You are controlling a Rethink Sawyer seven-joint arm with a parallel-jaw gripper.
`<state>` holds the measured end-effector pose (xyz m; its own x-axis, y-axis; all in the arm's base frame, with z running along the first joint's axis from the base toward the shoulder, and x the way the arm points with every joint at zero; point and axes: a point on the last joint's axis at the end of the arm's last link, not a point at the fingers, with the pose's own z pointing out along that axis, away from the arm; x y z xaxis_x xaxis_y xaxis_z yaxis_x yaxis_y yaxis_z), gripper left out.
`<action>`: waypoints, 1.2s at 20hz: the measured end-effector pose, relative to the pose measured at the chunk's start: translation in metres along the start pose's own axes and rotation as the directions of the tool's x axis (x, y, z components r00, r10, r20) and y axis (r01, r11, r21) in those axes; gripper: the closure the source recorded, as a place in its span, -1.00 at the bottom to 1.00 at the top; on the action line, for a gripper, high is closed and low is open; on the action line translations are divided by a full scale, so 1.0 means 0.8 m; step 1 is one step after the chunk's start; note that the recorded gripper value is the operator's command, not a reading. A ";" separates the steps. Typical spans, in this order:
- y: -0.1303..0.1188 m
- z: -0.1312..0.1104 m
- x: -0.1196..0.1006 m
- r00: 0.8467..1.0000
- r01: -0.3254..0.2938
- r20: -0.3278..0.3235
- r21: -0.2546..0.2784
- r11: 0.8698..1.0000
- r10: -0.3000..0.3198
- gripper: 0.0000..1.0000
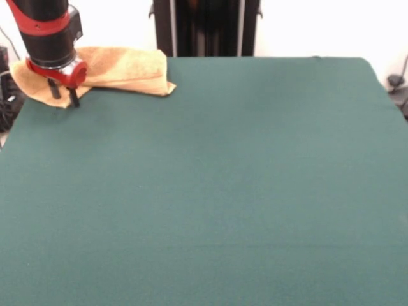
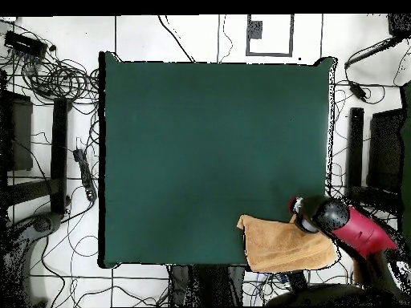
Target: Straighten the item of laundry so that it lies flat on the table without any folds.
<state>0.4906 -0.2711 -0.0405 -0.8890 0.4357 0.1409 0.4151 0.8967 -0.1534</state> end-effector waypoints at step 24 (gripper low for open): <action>0.012 -0.001 -0.003 0.999 0.033 0.003 0.046 0.998 -0.033 1.00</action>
<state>0.4966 -0.2636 -0.0416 -0.9027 0.4058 0.1433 0.3766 0.9060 -0.1935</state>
